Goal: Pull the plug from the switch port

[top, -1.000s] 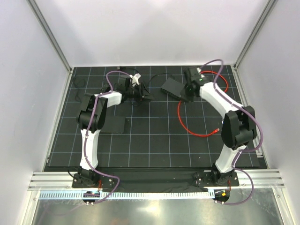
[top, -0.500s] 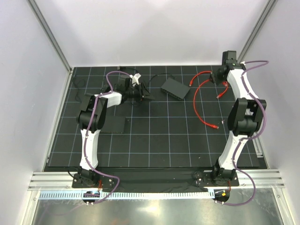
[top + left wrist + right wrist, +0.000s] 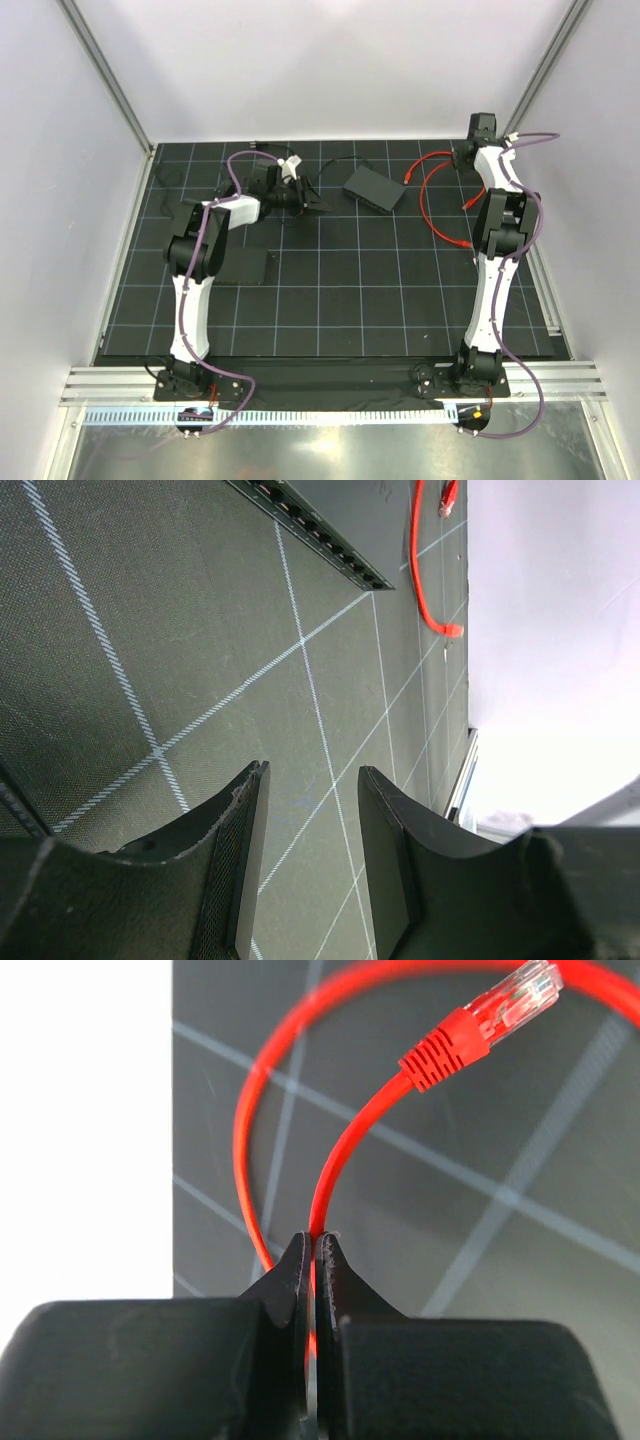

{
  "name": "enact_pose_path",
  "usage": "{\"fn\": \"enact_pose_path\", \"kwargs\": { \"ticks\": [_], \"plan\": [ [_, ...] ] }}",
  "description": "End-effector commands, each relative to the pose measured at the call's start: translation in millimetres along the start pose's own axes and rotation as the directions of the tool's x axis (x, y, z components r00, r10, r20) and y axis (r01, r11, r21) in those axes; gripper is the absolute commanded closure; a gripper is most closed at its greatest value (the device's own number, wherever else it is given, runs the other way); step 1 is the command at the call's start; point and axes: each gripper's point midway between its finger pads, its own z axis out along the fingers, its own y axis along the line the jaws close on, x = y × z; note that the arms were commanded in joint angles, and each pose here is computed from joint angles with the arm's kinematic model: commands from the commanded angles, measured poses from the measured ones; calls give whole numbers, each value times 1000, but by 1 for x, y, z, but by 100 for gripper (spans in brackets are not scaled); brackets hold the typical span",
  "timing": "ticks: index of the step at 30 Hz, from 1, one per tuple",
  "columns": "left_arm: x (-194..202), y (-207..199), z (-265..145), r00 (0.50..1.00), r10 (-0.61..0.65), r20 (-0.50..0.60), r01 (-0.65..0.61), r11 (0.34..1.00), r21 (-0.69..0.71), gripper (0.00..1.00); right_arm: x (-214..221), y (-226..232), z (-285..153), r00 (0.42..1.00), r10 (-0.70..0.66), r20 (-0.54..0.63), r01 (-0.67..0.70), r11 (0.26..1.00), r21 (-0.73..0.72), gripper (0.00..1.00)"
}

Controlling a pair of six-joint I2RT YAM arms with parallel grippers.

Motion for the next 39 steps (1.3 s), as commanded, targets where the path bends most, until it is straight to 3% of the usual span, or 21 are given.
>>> {"fn": "enact_pose_path", "kwargs": {
  "ticks": [1,4,8,11,15,19,22,23,25,29,31,32,34,35,39],
  "plan": [
    [-12,-12,2,999,35,15,-35,998,54,55,-37,53,0,990,47,135,-24,985,-169,99],
    [-14,-13,3,999,38,13,-38,998,56,54,-39,57,15,986,33,163,-2,982,-189,95],
    [-13,-15,7,999,47,3,-47,997,59,54,-39,57,25,985,-2,172,35,982,-186,74],
    [-10,-19,10,998,58,-5,-57,997,53,54,-40,56,24,984,-36,175,68,980,-184,65],
    [-8,-18,12,998,69,-10,-69,997,41,54,-36,58,7,990,-59,132,85,977,-198,57],
    [-7,-19,11,997,80,6,-80,997,25,54,-25,67,-41,974,-180,140,208,954,-217,53],
    [-7,-27,11,994,106,26,-106,994,26,54,-6,63,-78,929,-327,170,363,897,-255,52],
    [-8,-28,12,993,112,35,-112,994,18,54,18,41,-76,915,-377,141,401,885,-237,52],
    [-4,-36,15,991,130,38,-131,991,18,55,26,61,-104,892,-413,183,452,813,-368,52],
    [1,-46,20,983,177,57,-177,984,-8,55,77,65,-111,830,-549,100,506,665,-550,48],
    [2,-45,24,980,186,70,-184,982,-34,54,106,59,-99,766,-640,61,550,602,-579,37],
    [1,-48,24,978,192,77,-190,981,-36,54,110,69,-99,746,-662,75,567,572,-592,34],
    [-2,-45,25,976,196,100,-189,979,-70,53,161,56,-81,649,-760,6,602,509,-615,28],
    [-5,-46,23,973,200,111,-193,978,-76,52,165,74,-87,636,-771,28,603,474,-641,27],
    [-7,-45,19,966,224,127,-212,971,-108,52,191,59,-60,558,-829,-41,628,453,-632,16]
  ]
}}
